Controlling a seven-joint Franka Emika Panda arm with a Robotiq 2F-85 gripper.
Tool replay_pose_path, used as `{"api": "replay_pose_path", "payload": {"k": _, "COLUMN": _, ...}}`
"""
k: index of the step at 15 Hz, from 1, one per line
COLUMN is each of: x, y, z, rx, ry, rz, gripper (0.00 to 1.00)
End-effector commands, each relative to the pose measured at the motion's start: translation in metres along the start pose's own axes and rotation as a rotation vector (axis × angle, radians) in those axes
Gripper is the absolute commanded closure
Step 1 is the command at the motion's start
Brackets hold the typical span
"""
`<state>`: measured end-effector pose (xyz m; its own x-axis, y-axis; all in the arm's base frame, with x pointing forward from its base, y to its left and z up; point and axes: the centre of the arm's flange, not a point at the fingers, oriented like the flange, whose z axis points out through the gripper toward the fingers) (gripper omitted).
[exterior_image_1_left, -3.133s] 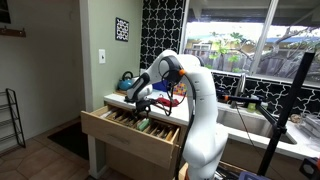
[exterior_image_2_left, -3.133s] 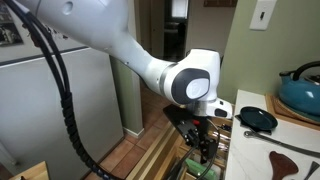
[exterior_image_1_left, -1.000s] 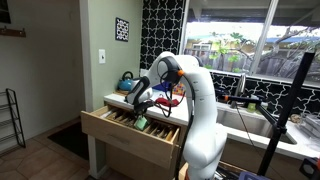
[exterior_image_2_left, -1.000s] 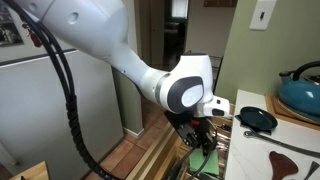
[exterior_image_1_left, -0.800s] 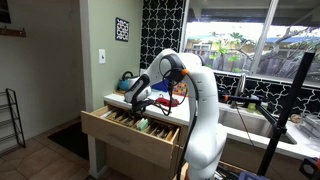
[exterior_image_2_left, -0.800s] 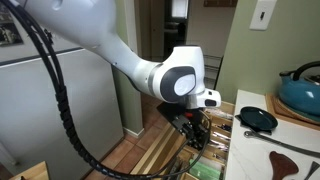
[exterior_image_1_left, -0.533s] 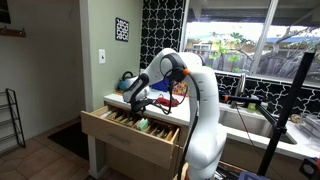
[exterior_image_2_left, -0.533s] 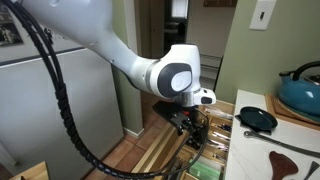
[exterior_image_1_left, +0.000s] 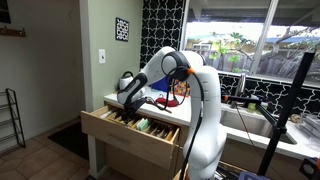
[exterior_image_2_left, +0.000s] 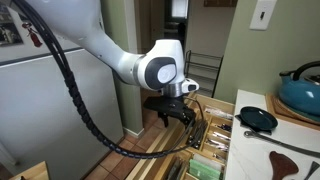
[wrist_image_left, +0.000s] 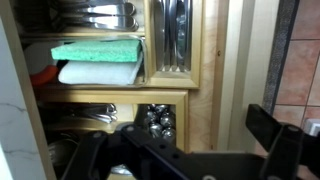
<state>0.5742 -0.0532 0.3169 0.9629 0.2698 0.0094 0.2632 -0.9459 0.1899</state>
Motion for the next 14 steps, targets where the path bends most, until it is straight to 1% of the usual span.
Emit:
{"api": "replay_pose_path", "payload": {"k": 1, "x": -0.006, "y": -0.023, "z": -0.007, "rx": 0.016, "ry": 0.064, "rz": -0.148, "gripper": 0.0}}
{"api": "replay_pose_path", "payload": {"k": 3, "x": 0.0, "y": -0.034, "z": -0.007, "rx": 0.03, "ry": 0.091, "rz": -0.209, "gripper": 0.0}}
{"api": "replay_pose_path", "payload": {"k": 5, "x": 0.007, "y": -0.043, "z": 0.003, "rx": 0.025, "ry": 0.084, "rz": -0.264, "gripper": 0.0}}
{"api": "replay_pose_path", "payload": {"k": 6, "x": 0.011, "y": -0.045, "z": 0.011, "rx": -0.01, "ry": 0.08, "rz": -0.281, "gripper": 0.0}}
{"api": "replay_pose_path", "payload": {"k": 8, "x": 0.015, "y": -0.048, "z": 0.019, "rx": -0.038, "ry": 0.072, "rz": -0.295, "gripper": 0.0}}
{"api": "replay_pose_path", "payload": {"k": 10, "x": 0.007, "y": -0.046, "z": 0.022, "rx": -0.085, "ry": 0.075, "rz": -0.31, "gripper": 0.0}}
{"api": "replay_pose_path", "payload": {"k": 12, "x": 0.007, "y": -0.04, "z": 0.026, "rx": -0.13, "ry": 0.075, "rz": -0.314, "gripper": 0.0}}
{"api": "replay_pose_path", "payload": {"k": 14, "x": 0.007, "y": -0.036, "z": 0.03, "rx": -0.172, "ry": 0.072, "rz": -0.287, "gripper": 0.0}}
